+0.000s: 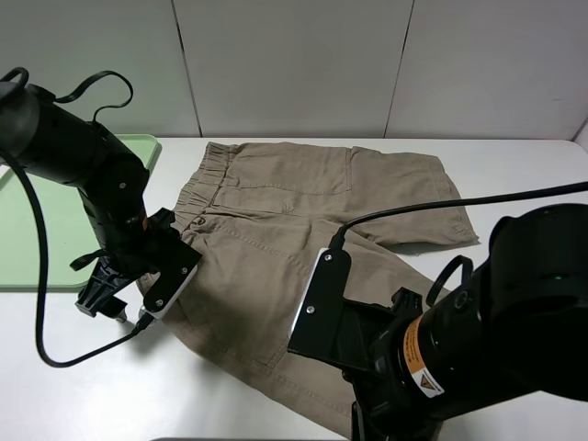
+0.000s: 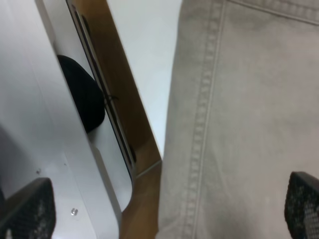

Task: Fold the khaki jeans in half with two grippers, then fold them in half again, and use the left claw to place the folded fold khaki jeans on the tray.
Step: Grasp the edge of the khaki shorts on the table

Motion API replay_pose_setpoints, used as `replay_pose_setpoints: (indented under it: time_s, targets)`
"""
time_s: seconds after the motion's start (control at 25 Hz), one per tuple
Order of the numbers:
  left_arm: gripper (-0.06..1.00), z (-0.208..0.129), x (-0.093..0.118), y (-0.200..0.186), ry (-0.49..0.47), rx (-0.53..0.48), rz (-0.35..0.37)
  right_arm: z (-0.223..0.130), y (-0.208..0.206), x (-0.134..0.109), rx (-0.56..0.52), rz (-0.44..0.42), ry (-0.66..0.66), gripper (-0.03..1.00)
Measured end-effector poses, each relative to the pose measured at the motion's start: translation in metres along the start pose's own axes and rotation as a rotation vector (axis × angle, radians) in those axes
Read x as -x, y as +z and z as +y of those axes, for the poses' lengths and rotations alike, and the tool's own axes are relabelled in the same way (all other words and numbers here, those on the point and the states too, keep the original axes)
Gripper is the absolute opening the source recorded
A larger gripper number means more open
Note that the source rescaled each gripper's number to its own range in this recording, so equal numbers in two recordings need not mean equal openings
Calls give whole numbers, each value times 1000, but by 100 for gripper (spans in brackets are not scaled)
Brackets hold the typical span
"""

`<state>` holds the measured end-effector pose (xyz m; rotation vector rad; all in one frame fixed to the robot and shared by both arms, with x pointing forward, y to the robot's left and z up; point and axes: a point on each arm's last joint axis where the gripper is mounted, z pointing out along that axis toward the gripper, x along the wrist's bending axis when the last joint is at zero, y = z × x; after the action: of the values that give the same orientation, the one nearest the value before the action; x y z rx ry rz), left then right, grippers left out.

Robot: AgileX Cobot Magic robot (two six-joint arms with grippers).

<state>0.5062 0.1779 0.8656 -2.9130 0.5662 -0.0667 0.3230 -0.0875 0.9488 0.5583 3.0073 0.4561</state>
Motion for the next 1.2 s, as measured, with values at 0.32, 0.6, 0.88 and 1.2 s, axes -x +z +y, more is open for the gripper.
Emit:
replay_pose_setpoints:
  time_s: [0.32, 0.6, 0.88, 1.2]
  targets:
    - [90, 0, -1, 1, 0, 5, 12, -6, 39, 0, -163, 6, -5, 100]
    - [90, 1, -2, 1, 0, 9, 23, -19, 75, 1, -322, 7, -9, 100]
    - [90, 1, -3, 2, 1, 12, 29, -21, 86, 1, -343, 0, 22, 100]
    - [90, 1, -3, 2, 1, 13, 32, -22, 90, 2, -349, -19, 11, 80]
